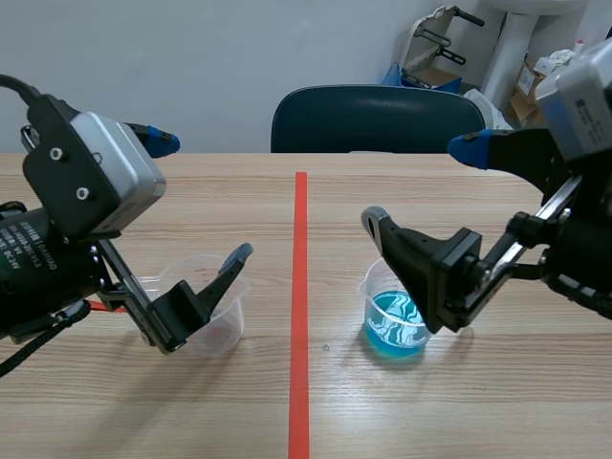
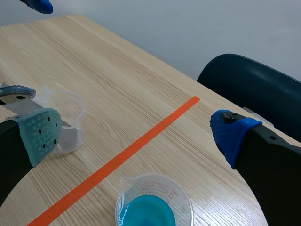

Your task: Do the redox reaction experiment

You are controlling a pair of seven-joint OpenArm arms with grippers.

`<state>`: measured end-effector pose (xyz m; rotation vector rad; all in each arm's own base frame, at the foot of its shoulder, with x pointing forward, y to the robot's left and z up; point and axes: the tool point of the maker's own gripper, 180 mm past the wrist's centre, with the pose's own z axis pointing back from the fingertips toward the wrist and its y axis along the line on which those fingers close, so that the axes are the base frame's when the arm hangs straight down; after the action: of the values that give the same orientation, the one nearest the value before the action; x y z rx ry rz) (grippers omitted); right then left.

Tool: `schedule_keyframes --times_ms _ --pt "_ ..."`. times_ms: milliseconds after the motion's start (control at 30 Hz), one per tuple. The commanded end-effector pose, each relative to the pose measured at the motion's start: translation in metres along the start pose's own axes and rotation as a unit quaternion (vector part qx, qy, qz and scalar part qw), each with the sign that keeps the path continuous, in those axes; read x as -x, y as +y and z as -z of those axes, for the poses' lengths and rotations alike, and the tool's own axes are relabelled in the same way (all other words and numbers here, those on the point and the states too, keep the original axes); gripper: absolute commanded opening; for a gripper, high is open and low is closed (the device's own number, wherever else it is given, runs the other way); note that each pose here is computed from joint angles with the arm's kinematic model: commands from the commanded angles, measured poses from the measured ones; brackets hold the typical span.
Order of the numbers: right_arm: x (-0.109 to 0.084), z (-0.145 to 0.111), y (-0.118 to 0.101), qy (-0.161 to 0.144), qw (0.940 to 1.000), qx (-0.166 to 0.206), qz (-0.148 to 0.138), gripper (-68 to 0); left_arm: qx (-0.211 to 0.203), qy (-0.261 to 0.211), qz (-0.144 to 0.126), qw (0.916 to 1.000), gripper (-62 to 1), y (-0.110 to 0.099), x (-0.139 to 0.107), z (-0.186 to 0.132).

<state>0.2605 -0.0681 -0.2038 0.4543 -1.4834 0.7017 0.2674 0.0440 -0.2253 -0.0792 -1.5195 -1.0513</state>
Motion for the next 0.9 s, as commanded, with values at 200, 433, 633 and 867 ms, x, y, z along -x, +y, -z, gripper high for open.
schedule_keyframes --times_ms 200,433,633,867 --pt "-0.014 0.003 -0.002 -0.019 0.9998 -0.004 -0.010 0.4 -0.009 -0.009 0.004 0.9999 1.4 0.005 -0.005 0.000" --pt "-0.013 0.003 -0.002 -0.018 0.9998 -0.003 -0.010 0.4 -0.010 -0.006 0.014 0.9998 1.4 0.010 -0.003 -0.002" --pt "-0.009 0.003 -0.002 -0.006 0.9999 -0.003 -0.010 0.4 -0.002 -0.005 0.035 0.9994 1.4 0.016 0.000 -0.008" --pt "-0.009 0.003 0.000 -0.006 0.9999 -0.009 -0.009 0.4 0.011 -0.008 0.053 0.9985 1.4 0.018 0.005 -0.024"
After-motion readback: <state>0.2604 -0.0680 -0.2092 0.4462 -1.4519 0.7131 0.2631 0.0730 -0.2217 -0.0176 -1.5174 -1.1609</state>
